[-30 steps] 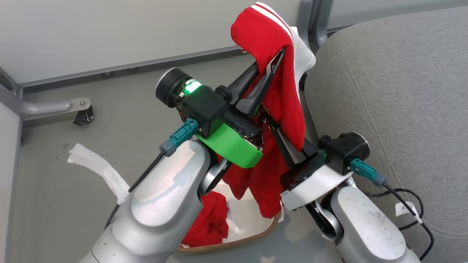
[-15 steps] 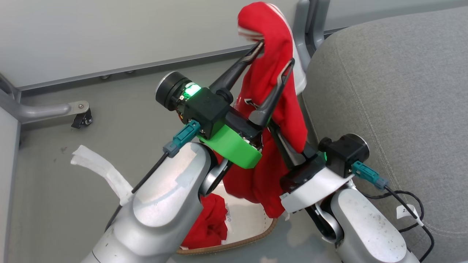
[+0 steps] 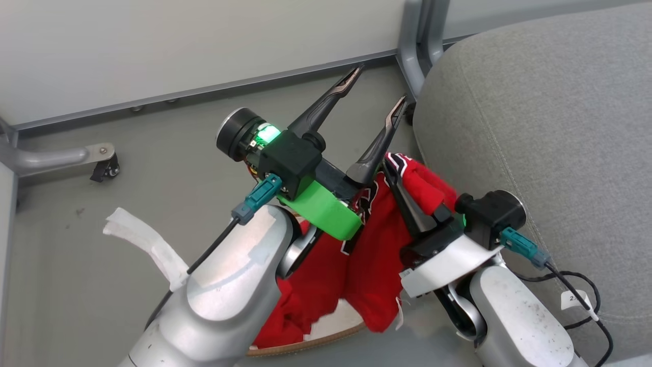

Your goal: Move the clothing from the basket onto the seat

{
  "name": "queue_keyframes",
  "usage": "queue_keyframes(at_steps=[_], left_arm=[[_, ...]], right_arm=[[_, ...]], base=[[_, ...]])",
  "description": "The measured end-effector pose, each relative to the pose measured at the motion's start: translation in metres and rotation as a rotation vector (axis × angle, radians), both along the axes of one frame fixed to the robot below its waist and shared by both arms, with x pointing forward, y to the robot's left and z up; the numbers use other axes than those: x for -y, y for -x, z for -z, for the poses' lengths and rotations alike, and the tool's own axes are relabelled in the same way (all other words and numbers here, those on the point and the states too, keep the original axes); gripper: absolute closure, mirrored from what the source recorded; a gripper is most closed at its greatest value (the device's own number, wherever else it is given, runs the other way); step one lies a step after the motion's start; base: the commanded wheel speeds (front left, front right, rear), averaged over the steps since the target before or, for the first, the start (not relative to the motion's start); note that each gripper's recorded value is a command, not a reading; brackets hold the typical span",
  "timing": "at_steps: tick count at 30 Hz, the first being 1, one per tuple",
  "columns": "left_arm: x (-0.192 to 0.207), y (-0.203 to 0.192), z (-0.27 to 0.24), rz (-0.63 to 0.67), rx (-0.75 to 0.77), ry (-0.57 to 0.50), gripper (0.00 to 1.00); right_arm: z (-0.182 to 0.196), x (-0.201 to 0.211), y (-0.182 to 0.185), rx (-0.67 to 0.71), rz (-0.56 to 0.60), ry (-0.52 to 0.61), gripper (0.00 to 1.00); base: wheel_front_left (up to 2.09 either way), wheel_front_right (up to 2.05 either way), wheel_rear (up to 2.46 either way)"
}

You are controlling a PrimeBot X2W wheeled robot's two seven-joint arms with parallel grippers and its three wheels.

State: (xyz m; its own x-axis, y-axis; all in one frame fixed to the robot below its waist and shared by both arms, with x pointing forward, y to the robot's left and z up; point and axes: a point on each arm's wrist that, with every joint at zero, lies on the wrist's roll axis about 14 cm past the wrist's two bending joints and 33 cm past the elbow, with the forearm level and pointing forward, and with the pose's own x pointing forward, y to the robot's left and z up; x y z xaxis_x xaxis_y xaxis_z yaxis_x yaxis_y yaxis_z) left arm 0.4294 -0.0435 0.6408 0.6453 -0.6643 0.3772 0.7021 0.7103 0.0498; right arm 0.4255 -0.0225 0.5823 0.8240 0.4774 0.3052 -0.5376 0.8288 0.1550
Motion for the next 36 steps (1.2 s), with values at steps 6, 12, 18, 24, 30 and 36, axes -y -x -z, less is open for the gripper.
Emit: queue_keyframes(at_steps=[6,12,18,24,30,36], left_arm=[[0.013,-0.001,0.013,0.034,-0.022,-0.017,0.00],[0.034,0.000,0.028,0.094,-0.042,-0.042,0.00],[0.057,0.001,0.044,0.162,-0.070,-0.054,0.00],[0.077,0.003,0.061,0.222,-0.098,-0.068,0.00],[0.093,0.002,0.077,0.272,-0.128,-0.073,0.00],[0.103,-0.001,0.092,0.301,-0.157,-0.073,0.00]], right_arm=[[0.002,0.027,-0.004,0.002,0.082,0.010,1.00],[0.008,0.066,-0.005,-0.005,0.200,0.026,1.00],[0.013,0.112,-0.002,-0.015,0.336,0.041,1.00],[0.016,0.154,0.005,-0.023,0.458,0.055,1.00],[0.025,0.192,0.014,-0.052,0.573,0.069,1.00],[0.038,0.216,0.022,-0.093,0.646,0.090,1.00]], base=[[0.00,0.00,0.00],[0.00,0.00,0.00],[0.00,0.00,0.00],[0.00,0.00,0.00],[0.00,0.00,0.00],[0.00,0.00,0.00]])
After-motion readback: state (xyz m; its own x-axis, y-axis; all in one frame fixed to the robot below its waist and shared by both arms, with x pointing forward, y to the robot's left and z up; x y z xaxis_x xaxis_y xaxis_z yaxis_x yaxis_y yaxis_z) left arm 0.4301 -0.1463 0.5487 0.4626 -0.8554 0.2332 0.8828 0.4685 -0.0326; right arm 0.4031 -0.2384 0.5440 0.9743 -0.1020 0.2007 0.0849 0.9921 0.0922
